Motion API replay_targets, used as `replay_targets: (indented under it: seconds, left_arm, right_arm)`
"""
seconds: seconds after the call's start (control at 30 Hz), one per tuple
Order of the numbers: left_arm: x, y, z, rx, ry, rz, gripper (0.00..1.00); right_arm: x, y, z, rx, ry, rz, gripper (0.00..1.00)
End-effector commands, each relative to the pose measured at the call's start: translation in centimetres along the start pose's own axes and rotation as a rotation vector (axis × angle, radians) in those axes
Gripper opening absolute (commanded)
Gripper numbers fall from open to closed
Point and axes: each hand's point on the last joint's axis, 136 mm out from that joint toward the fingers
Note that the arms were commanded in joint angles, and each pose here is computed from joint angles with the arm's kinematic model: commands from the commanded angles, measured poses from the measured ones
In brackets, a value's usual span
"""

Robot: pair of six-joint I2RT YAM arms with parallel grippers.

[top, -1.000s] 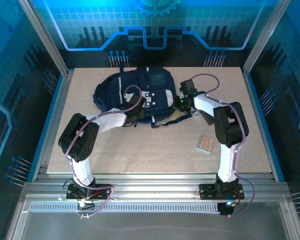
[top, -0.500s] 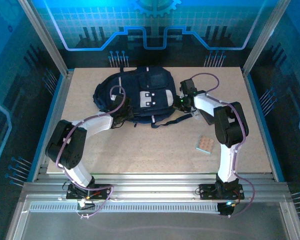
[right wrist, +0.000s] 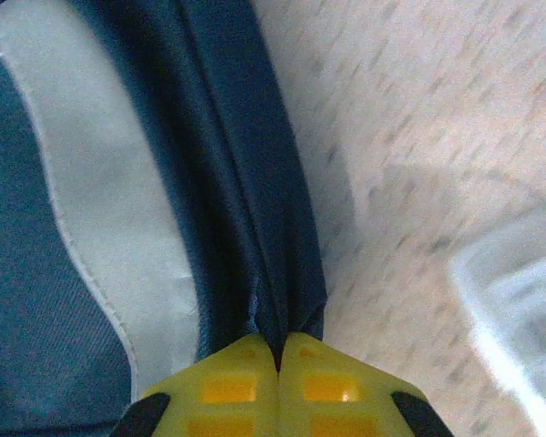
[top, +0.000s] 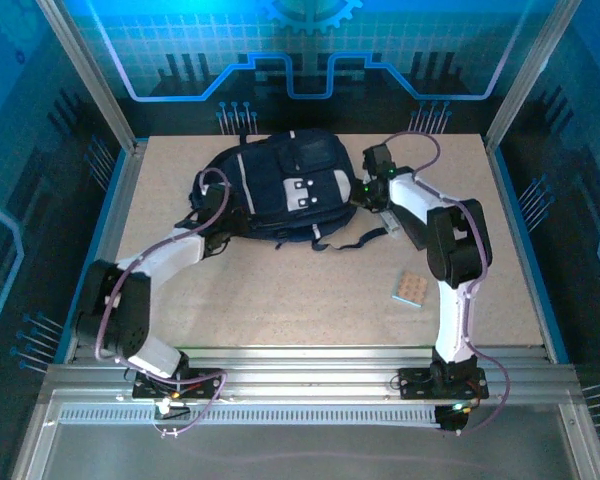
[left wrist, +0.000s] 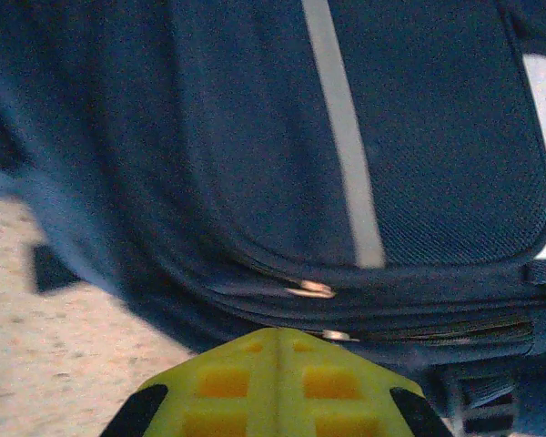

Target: Pack books, pencil case, and school supplies into a backpack

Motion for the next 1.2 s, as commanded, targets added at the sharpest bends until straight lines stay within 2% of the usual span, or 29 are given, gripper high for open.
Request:
replay_targets:
  seconds: [0.0,0.07,0.17,0.27,0.33,0.37,0.4,0.5,0.53,0.63,0.77,0.97,1.17]
  left_arm:
    - [-0.6,-2.0,1.1,0.028,0.009,0.051,0.00]
    - [-2.6,-2.8,1.6,0.024,0.017,0.092,0.00]
    - [-5.6,-3.6,2.1,0.014,0.033,0.137,0.00]
    - [-6.8,-3.4,1.7,-0.001,0.011,0.150,0.00]
    - [-6.9,-3.0,1.2,-0.025,-0.015,0.146,0.00]
    - [-7.1,-2.7,0.9,-0.041,-0.025,0.147,0.00]
    - [-7.3,-2.4,0.6,-0.057,-0.025,0.148,0.08]
    - [-8.1,-1.1,-0.3,-0.082,0.027,0.124,0.38]
    - [-8.4,-0.6,-0.4,-0.075,0.043,0.109,0.46]
    - [-9.2,1.1,-0.6,-0.041,0.091,0.065,0.55]
    - [-9.8,3.1,-0.3,0.018,0.210,-0.066,0.60]
    - [-9.3,5.2,-0.5,0.073,0.385,-0.232,0.60]
    - [-8.9,5.9,0.1,0.116,0.461,-0.258,0.49]
  right_arm:
    - [-1.9,0.4,-4.8,-0.092,0.018,0.088,0.00]
    - [-0.3,0.4,-5.8,-0.086,0.021,0.046,0.00]
    - [1.8,-0.9,-6.2,-0.098,0.005,-0.004,0.11]
    - [2.6,-2.8,-5.2,-0.097,-0.012,-0.020,0.38]
    - [2.9,-4.1,-4.1,-0.090,-0.011,-0.060,0.46]
    - [2.8,-4.7,-3.4,-0.089,-0.011,-0.073,0.47]
    - [2.6,-5.3,-2.8,-0.086,-0.009,-0.077,0.48]
    - [2.1,-6.3,-0.9,-0.055,-0.002,-0.087,0.50]
    - [2.0,-6.7,-0.4,-0.051,-0.004,-0.086,0.50]
    - [1.6,-7.3,1.4,-0.038,-0.011,-0.079,0.52]
    - [1.6,-7.2,3.0,-0.010,-0.005,-0.104,0.53]
    - [1.5,-7.0,4.2,0.011,0.002,-0.120,0.53]
    - [0.9,-6.9,4.7,0.009,0.005,-0.104,0.53]
Point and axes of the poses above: each hand's point on the last joint's axis, 136 mm out from that joint toward the fingers, its own y axis out along the fingers, its own x axis along the line the jaws close on, z = x × y, and after that the axes turned 12 degrees about y, right-handed
